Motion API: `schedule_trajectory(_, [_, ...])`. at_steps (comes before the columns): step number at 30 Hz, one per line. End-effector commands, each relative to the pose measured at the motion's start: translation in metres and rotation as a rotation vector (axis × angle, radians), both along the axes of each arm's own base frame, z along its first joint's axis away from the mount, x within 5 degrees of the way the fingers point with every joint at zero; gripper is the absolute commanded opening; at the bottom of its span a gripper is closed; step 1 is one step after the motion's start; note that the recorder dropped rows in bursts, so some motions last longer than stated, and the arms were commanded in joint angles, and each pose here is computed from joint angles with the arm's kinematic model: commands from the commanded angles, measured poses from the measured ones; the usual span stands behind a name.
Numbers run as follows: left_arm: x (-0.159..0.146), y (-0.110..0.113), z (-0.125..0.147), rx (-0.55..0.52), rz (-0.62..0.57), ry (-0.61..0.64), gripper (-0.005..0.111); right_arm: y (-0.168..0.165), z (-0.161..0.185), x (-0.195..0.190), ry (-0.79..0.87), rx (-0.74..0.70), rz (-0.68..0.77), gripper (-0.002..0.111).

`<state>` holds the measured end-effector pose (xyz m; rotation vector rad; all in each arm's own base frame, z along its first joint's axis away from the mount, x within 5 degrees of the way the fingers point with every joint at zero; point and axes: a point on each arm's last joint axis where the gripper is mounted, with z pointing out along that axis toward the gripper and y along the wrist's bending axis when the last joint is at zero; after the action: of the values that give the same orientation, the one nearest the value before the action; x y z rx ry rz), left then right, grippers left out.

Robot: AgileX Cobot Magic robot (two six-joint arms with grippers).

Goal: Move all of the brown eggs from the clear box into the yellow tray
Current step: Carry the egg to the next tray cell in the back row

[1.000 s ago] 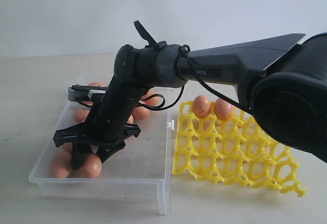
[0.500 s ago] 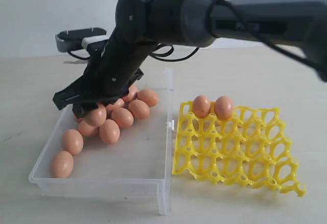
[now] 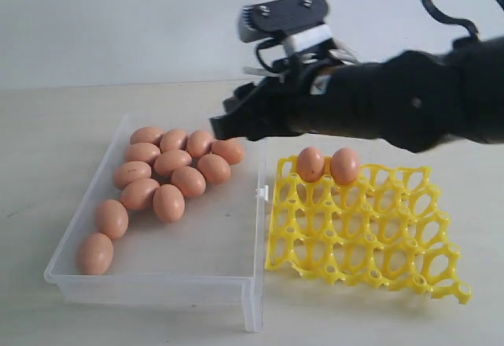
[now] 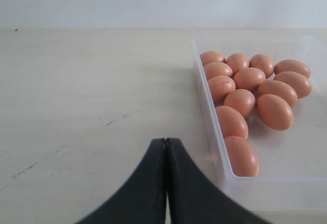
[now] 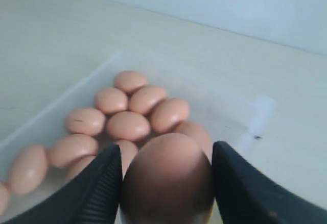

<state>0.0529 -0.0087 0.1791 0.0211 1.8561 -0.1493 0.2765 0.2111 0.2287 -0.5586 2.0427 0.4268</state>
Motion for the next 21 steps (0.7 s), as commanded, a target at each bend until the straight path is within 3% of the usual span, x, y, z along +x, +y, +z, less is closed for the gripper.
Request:
schedule_trajectory(1, [0.000,0.000,0.002,-0.001,0.001,-0.014,0.000,-0.045,-0.016,0.009,-0.019,-0.007,-0.152,0.000])
schedule_trajectory(11, [0.000,0.000,0.002,-0.001,0.001,-0.014,0.000,-0.113,-0.038,0.039,0.095,0.013,-0.409,0.000])
schedule_trajectory(21, [0.000,0.000,0.002,-0.001,0.001,-0.014,0.000,-0.121,-0.063,0.045,0.156,-0.032,-0.425,0.000])
